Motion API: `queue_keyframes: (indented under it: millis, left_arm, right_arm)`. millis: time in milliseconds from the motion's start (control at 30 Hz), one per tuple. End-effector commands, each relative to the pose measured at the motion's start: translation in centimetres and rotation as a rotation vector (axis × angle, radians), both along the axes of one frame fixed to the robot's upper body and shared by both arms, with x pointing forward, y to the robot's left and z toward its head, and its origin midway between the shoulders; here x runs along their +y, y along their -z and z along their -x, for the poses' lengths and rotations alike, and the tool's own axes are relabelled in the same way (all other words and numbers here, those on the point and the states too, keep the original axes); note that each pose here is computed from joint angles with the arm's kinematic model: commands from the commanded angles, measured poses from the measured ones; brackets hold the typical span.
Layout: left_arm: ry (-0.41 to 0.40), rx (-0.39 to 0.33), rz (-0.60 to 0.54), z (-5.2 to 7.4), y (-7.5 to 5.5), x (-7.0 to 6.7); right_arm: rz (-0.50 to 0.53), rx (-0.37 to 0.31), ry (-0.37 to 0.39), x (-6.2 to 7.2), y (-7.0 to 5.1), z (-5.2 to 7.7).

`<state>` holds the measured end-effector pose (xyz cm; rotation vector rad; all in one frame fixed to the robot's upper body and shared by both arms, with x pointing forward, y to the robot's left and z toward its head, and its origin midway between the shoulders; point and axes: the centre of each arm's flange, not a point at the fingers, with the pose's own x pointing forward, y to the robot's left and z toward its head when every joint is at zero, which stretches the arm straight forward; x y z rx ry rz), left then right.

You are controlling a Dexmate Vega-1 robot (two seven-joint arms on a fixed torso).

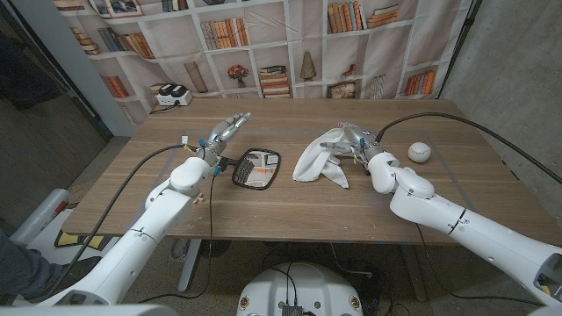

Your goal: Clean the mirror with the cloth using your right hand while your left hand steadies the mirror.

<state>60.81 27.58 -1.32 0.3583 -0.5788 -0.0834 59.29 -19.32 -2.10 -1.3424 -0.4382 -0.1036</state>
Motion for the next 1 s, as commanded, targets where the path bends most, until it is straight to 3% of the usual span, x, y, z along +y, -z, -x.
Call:
queue_keyframes:
  millis: [33,1000]
  left_arm:
    - [0.006,0.006,0.006,-0.2,0.2,-0.3]
    - [0.009,0.004,0.006,-0.1,0.1,-0.4]
  right_arm:
    - [0.037,0.078,0.045,0.1,0.9,-0.7]
    - [0.120,0.231,0.163,1.3,1.9,-2.4]
